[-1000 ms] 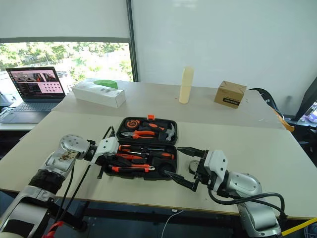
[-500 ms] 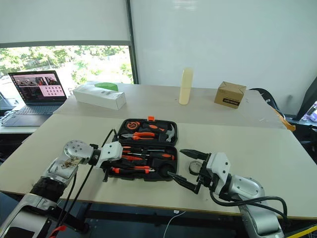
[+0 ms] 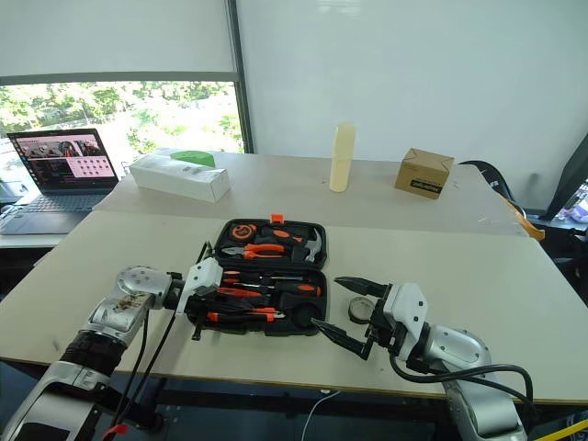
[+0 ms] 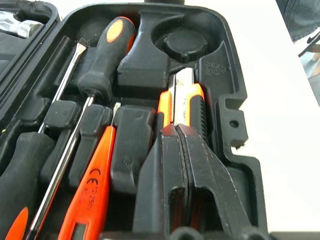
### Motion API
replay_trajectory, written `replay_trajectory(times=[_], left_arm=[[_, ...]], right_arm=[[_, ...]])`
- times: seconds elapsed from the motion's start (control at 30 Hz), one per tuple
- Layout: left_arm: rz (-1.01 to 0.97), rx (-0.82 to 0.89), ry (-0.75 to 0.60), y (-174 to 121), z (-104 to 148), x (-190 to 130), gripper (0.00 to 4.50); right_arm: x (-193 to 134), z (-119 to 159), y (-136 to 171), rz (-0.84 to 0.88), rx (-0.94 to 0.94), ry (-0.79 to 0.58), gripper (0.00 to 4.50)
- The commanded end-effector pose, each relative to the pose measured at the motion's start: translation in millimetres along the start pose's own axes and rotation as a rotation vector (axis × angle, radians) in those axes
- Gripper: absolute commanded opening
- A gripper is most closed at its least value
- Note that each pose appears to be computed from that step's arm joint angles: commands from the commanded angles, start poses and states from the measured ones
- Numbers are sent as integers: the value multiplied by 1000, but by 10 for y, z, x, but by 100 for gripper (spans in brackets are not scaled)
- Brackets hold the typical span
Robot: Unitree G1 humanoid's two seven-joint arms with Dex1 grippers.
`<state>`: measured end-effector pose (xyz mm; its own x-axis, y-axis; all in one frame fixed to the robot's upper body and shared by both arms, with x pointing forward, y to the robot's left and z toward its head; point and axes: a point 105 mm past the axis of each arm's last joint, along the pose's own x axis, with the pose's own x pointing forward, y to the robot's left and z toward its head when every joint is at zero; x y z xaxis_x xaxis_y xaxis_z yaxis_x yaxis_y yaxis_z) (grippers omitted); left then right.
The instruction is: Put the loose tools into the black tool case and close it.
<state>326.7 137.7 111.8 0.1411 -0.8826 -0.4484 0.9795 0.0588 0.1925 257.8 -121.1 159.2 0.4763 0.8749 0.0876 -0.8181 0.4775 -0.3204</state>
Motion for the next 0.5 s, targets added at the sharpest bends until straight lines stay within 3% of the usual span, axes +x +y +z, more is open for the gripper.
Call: replay_trajectory(times=[0.03, 0.3, 0.5], left_arm=[[-39, -2, 8, -79, -21, -40, 5], [-50, -101, 182, -271, -466, -10, 5], [6, -175, 143, -232, -479, 64, 5]], right_arm=[[-5, 118, -6, -9, -52, -37, 450], [-8, 108, 3, -12, -51, -36, 450], [-9, 113, 1, -13, -51, -37, 450]])
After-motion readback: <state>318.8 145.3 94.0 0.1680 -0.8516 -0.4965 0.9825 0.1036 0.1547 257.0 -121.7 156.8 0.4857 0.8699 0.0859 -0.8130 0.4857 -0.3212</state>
